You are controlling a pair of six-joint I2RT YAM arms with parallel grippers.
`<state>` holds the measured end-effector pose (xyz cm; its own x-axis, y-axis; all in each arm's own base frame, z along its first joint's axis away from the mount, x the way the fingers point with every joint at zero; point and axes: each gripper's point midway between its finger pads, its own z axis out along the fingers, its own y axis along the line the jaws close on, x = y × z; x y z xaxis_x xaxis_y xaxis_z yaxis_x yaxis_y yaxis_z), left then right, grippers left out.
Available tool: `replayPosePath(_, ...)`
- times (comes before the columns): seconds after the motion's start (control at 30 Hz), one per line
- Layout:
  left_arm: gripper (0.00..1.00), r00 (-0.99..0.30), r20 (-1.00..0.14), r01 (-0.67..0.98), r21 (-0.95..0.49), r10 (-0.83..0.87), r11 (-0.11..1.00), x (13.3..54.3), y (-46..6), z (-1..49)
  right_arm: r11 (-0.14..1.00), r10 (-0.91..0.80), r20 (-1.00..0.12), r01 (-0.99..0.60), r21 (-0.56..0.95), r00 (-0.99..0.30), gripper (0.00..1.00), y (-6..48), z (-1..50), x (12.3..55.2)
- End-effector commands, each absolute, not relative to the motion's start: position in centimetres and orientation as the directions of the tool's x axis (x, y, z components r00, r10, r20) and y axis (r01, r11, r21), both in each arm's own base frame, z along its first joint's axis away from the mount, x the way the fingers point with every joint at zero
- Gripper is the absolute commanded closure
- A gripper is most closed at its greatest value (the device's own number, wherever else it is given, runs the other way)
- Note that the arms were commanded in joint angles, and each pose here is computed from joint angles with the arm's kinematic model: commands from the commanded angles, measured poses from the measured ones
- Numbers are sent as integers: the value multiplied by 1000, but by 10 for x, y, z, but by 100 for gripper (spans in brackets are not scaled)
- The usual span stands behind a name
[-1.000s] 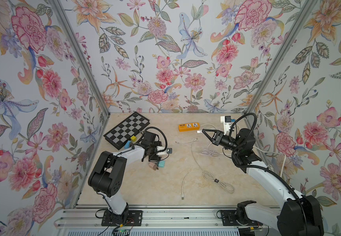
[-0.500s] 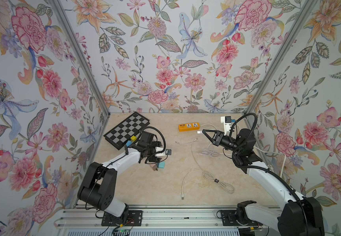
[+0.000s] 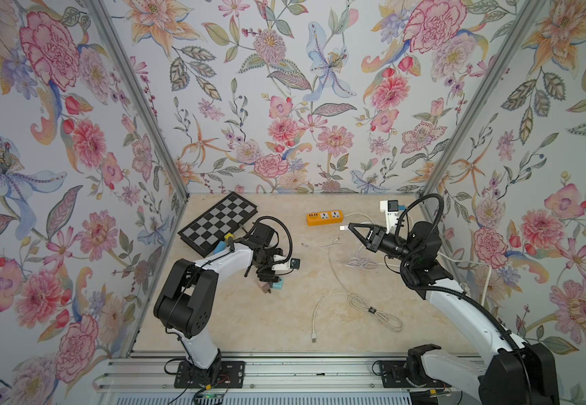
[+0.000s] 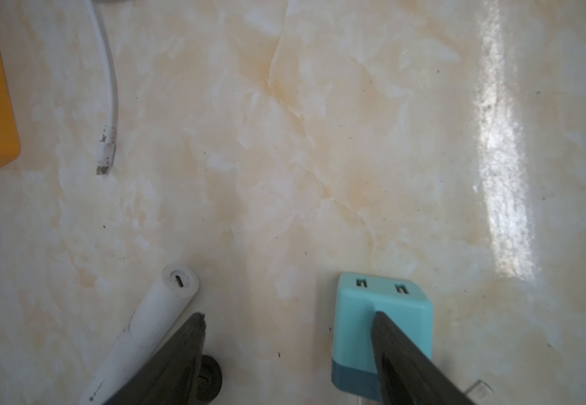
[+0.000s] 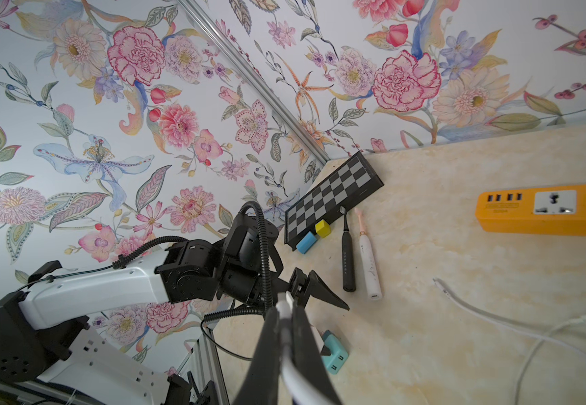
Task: Charge the electric toothbrush
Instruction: Pick up the plug from the center of the board.
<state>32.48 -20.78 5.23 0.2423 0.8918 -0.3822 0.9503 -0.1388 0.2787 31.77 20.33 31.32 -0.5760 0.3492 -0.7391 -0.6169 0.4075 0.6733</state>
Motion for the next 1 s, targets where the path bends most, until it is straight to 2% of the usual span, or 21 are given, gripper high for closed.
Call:
replayPosePath(0.0,25,190,-364,977,157,912,-141,295,-189,37,405,344,-755,-638,655,-558,91,201,319,314)
replayPosePath(0.1,24,206,-396,971,195,895,-138,288,-190,48,405,348,-755,-637,656,-556,91,202,319,315)
replayPosePath(0.2,24,191,-405,977,166,894,-133,283,-190,44,397,352,-751,-637,661,-559,91,203,320,314)
replayPosePath(0.37,26,172,-363,983,120,916,-137,283,-186,24,399,347,-753,-639,658,-558,91,202,321,311)
replayPosePath(0.57,30,155,-308,982,150,939,-113,294,-178,6,408,347,-748,-627,663,-566,91,201,318,310)
replayPosePath(0.77,41,124,-345,985,156,930,-74,301,-181,7,413,336,-763,-642,646,-552,91,201,313,312)
replayPosePath(0.9,58,101,-430,991,124,897,-52,306,-199,27,471,301,-861,-721,508,-411,90,197,311,315)
replayPosePath(0.97,61,94,-475,992,116,875,-43,312,-209,45,510,265,-907,-751,419,-327,88,195,309,317)
